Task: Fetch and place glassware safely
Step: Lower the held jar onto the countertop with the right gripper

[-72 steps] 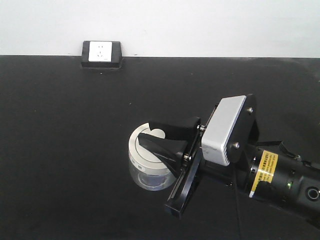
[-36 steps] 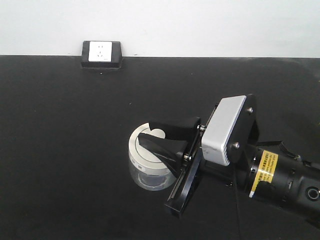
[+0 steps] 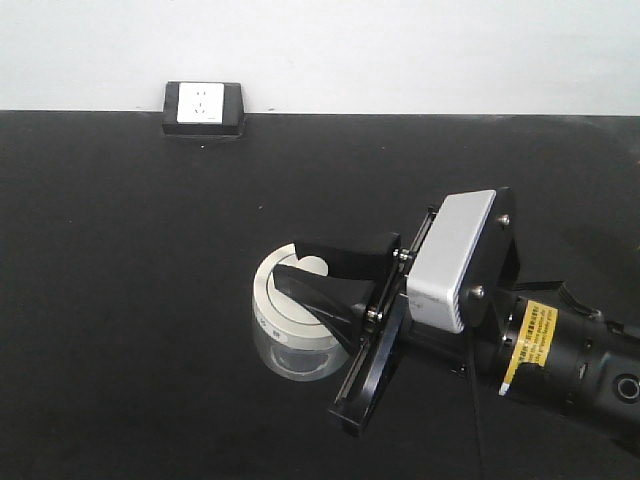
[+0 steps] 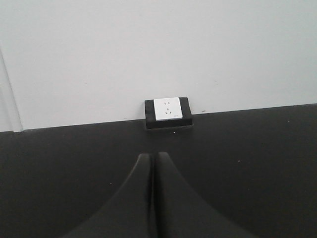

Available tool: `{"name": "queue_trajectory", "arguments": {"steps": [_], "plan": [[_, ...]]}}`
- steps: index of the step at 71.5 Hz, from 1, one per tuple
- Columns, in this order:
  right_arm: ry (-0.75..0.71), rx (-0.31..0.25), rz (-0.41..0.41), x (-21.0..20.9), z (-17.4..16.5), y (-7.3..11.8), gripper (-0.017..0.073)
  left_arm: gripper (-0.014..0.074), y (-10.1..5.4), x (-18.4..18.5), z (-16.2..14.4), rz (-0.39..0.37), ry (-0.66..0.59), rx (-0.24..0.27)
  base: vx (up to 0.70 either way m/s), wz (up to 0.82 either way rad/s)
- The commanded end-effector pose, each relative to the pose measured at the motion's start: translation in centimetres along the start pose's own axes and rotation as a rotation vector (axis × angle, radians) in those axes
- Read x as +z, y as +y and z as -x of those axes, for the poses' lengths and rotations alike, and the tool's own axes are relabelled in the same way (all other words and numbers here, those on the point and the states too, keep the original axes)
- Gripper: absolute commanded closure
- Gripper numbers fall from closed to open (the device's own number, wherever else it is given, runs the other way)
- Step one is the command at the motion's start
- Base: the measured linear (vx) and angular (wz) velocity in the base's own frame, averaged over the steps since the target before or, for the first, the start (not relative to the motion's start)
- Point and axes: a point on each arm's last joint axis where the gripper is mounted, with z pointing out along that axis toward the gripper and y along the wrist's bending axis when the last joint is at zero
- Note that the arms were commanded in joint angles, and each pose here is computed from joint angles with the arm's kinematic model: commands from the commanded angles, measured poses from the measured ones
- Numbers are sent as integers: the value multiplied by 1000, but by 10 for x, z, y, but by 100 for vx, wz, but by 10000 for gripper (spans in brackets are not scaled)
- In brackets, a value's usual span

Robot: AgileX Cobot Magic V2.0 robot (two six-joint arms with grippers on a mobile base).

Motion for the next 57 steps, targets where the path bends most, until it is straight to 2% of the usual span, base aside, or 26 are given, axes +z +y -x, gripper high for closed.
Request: {"name": "queue_trajectory", "arguments": {"steps": [1, 13, 23, 34, 45, 57], "plan": [[-111, 13, -11, -4, 21, -2, 560, 601, 1, 0, 16, 8, -97, -13, 0, 0], [-60, -38, -28, 1, 13, -5, 560, 601, 1, 0, 16, 8, -97, -13, 0, 0], [-66, -31, -30, 5, 7, -11, 560, 601, 1, 0, 16, 8, -97, -13, 0, 0], [-132, -9, -55, 5, -1, -32, 560, 601, 1, 0, 16, 8, -97, -13, 0, 0], [-160, 24, -101, 4, -14, -62, 560, 601, 1, 0, 16, 8, -97, -13, 0, 0], [-123, -40, -66, 13, -27, -88, 560, 601, 1, 0, 16, 8, -97, -13, 0, 0]]}}
